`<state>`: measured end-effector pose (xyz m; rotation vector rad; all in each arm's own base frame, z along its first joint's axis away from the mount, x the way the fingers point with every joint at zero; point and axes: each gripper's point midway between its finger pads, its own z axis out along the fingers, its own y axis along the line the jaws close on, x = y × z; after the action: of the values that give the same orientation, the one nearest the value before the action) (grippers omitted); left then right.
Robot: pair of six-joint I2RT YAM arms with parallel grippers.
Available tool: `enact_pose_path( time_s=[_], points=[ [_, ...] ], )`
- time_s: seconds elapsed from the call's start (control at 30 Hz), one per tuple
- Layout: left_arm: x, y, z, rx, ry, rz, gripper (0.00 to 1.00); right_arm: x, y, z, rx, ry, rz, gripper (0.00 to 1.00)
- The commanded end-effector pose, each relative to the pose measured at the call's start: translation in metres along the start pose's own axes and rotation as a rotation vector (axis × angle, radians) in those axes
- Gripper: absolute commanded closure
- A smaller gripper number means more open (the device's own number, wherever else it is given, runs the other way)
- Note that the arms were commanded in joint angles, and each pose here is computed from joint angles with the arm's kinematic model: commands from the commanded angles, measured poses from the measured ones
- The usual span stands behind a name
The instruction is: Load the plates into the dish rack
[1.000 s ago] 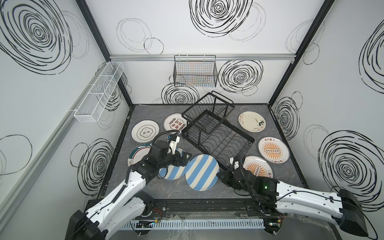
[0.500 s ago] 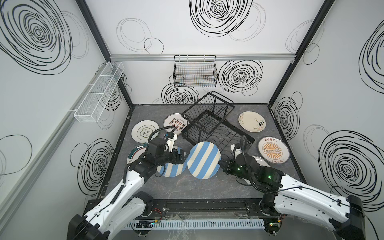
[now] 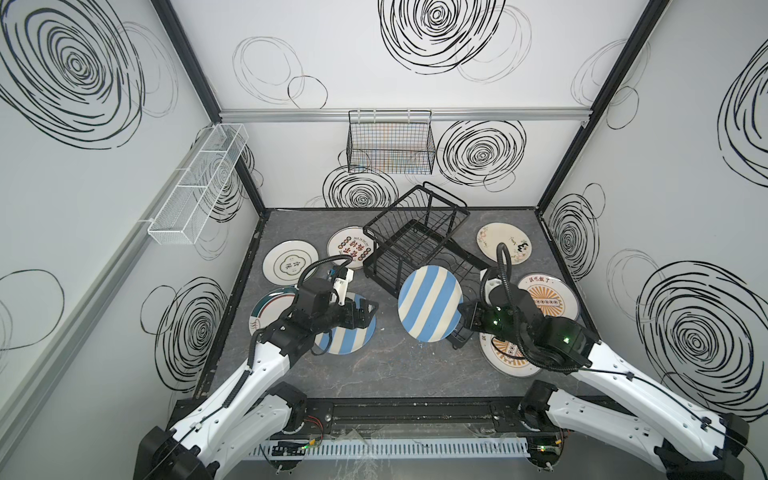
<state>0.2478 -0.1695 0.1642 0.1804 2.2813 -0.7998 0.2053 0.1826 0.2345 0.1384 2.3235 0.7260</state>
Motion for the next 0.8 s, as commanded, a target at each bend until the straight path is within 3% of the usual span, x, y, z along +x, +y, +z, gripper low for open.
enact_pose_path(
  time_s=[0.0,0.37,0.77],
  points=[
    [-0.009,-0.002,0.004,0.011,-0.049,-0.019,0.04,-0.019,-0.009,-0.016,0.094,-0.048,-0.100,1.00],
    [-0.010,-0.010,0.004,0.037,-0.046,0.002,0.04,-0.048,-0.014,-0.049,0.167,-0.119,-0.104,1.00],
    [-0.019,-0.022,0.004,0.075,-0.033,0.028,0.04,-0.113,-0.031,-0.100,0.433,-0.296,-0.125,1.00]
  ],
)
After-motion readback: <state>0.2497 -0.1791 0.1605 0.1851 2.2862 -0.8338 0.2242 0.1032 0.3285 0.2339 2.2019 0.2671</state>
